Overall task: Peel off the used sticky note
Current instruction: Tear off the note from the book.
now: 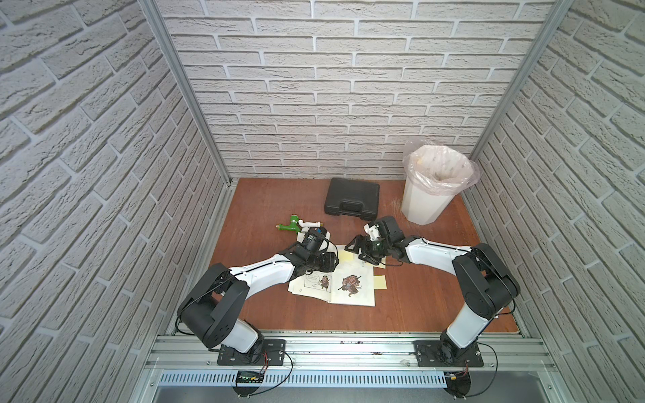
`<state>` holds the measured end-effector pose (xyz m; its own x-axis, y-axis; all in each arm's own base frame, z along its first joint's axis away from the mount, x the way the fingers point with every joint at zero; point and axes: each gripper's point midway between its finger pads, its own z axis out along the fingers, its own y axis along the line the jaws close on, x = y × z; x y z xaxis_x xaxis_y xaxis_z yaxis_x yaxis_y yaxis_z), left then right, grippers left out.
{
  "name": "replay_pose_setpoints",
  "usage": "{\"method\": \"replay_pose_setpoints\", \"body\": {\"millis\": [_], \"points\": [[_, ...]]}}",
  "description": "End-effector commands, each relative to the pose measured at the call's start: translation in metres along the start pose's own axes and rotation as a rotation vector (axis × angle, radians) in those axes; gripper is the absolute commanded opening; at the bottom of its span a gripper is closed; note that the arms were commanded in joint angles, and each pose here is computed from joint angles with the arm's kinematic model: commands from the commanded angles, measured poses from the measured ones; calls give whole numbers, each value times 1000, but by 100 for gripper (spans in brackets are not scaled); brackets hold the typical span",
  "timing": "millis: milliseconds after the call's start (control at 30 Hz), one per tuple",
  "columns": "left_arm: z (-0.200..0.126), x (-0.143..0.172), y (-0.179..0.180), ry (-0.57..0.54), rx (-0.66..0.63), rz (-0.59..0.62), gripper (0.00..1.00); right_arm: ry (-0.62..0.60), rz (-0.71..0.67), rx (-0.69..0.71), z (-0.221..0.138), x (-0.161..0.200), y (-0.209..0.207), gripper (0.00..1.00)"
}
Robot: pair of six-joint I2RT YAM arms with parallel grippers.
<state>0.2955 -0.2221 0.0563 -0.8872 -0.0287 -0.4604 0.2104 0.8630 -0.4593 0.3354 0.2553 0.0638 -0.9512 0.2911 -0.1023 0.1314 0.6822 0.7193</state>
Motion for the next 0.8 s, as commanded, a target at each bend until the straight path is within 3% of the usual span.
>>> {"method": "replay_pose_setpoints", "body": {"millis": [0, 233, 767], "points": [[7, 9, 11, 14, -2, -15, 49, 10, -28, -55, 1, 5, 12, 84], [16, 26, 22, 60, -17, -29, 43, 27, -28, -63, 9, 10, 13, 79], [20, 33, 30, 72, -42, -30, 43, 44, -23, -58, 21, 15, 12, 71]]}}
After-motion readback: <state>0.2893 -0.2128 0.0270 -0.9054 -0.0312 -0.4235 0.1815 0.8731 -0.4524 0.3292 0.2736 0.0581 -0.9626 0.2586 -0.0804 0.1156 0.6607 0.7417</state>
